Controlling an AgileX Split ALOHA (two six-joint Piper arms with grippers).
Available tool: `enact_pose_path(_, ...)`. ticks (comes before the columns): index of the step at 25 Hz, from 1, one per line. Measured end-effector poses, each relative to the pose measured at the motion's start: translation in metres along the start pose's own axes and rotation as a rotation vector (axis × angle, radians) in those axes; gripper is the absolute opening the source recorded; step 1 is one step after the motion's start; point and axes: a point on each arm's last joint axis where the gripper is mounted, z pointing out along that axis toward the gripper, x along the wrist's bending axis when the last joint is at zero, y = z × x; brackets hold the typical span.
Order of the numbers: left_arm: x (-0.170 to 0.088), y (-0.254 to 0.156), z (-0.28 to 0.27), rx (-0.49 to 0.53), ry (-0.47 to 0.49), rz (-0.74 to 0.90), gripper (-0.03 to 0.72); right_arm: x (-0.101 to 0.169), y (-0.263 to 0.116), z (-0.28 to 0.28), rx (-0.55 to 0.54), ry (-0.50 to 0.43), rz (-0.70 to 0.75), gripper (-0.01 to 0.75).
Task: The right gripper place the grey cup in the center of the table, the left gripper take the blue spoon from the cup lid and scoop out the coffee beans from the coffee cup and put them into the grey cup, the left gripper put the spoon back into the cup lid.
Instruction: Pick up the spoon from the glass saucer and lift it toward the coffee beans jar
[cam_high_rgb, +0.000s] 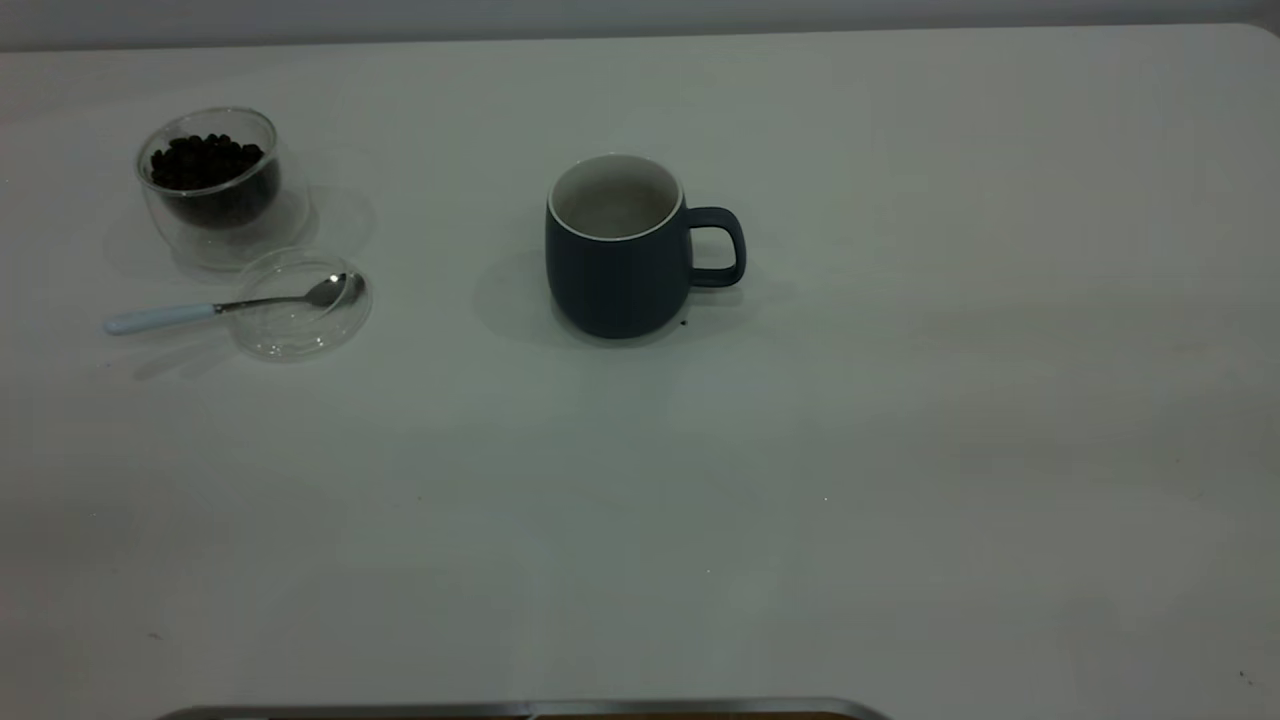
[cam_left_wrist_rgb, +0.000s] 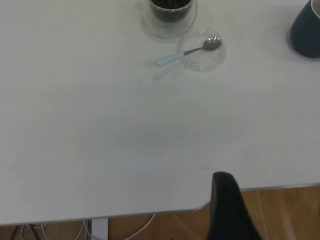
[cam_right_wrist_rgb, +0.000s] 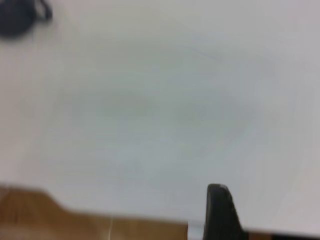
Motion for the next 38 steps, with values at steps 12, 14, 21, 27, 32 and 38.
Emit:
enact_pose_path(12, 0.000, 0.000, 0.000, 0.000, 0.000, 0.000, 0.497, -0.002, -0.016, -0.020, -0.161, -0.003, 0.017, 0.503)
enact_pose_path(14, 0.000, 0.000, 0.000, 0.000, 0.000, 0.000, 0.497, -0.002, -0.016, -0.020, -0.161, -0.003, 0.016, 0.503)
enact_pose_path(21, 0.000, 0.000, 0.000, 0.000, 0.000, 0.000, 0.497, -0.002, -0.016, -0.020, -0.161, -0.004, 0.015, 0.503)
enact_pose_path(27, 0.000, 0.000, 0.000, 0.000, 0.000, 0.000, 0.497, -0.002, -0.016, -0.020, -0.161, -0.004, 0.012, 0.503)
enact_pose_path(32, 0.000, 0.002, 0.000, -0.026, 0.002, 0.000, 0.497, -0.002, -0.016, -0.020, -0.161, -0.004, 0.012, 0.503)
enact_pose_path(38, -0.002, 0.005, 0.000, -0.055, -0.020, -0.026, 0.497, -0.002, -0.016, -0.020, -0.161, -0.004, 0.012, 0.503)
